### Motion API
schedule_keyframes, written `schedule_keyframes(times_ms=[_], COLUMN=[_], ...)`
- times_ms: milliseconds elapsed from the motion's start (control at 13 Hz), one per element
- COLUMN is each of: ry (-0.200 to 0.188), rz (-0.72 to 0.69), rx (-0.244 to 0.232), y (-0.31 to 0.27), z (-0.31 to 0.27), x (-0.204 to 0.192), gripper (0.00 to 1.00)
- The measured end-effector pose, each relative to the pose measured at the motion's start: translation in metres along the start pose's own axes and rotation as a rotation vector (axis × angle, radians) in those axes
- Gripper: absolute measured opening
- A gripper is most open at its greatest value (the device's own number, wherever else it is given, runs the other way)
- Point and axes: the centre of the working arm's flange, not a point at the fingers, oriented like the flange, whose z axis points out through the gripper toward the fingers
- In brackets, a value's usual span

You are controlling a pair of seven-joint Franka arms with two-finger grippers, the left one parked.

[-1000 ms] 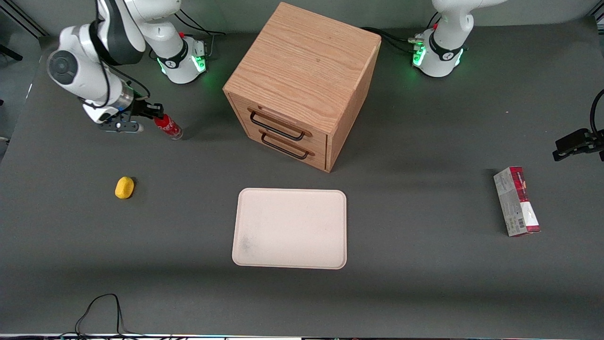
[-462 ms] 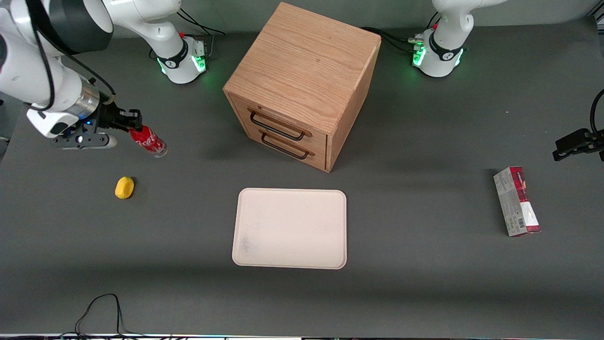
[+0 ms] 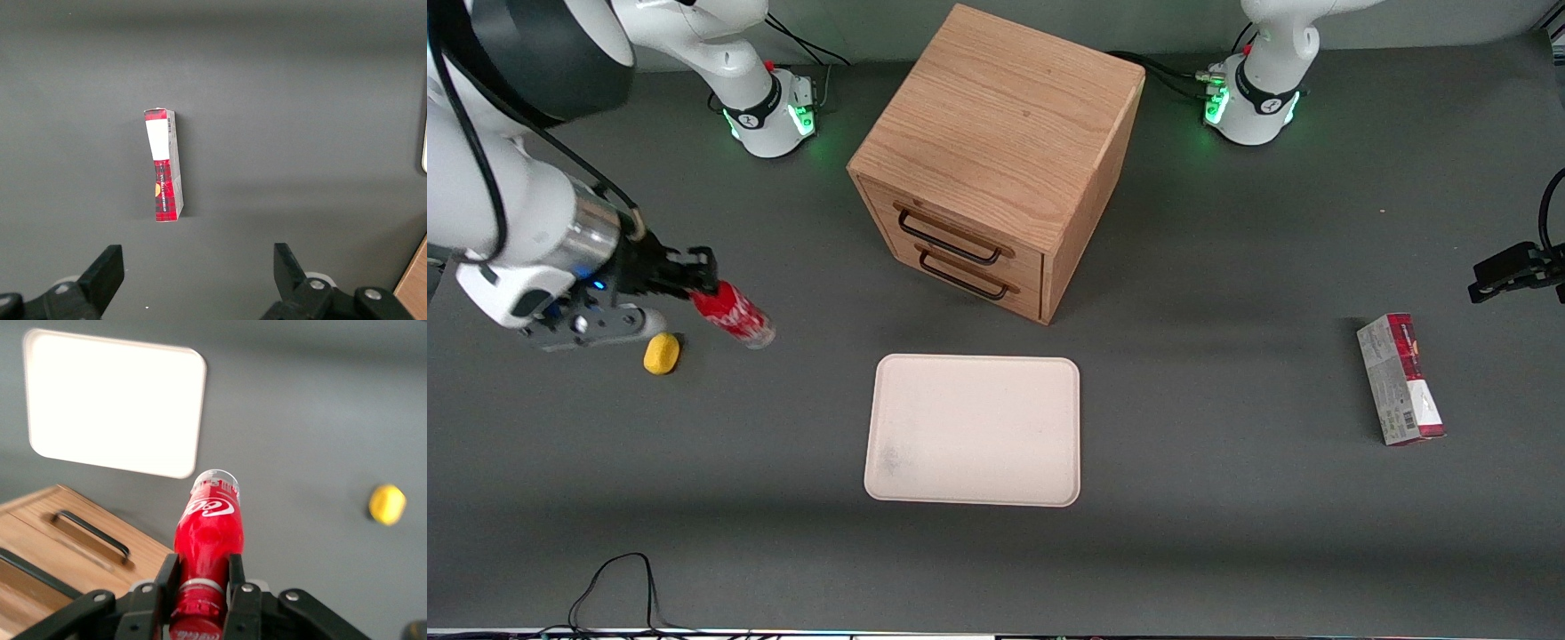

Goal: Place coke bottle on tray
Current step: 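Carry the bottle to the white tray and set it upright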

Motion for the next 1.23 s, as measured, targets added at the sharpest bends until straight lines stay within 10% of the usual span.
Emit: schedule_keyframes(times_ms=[615, 1231], ry=[0.114, 0.152], rz=[-0.070, -0.018], rx=[0.027, 0.048], y=[-0.061, -0.060], z=[0.202, 0.250], x=[0.117, 0.132], gripper=[0.34, 0.48])
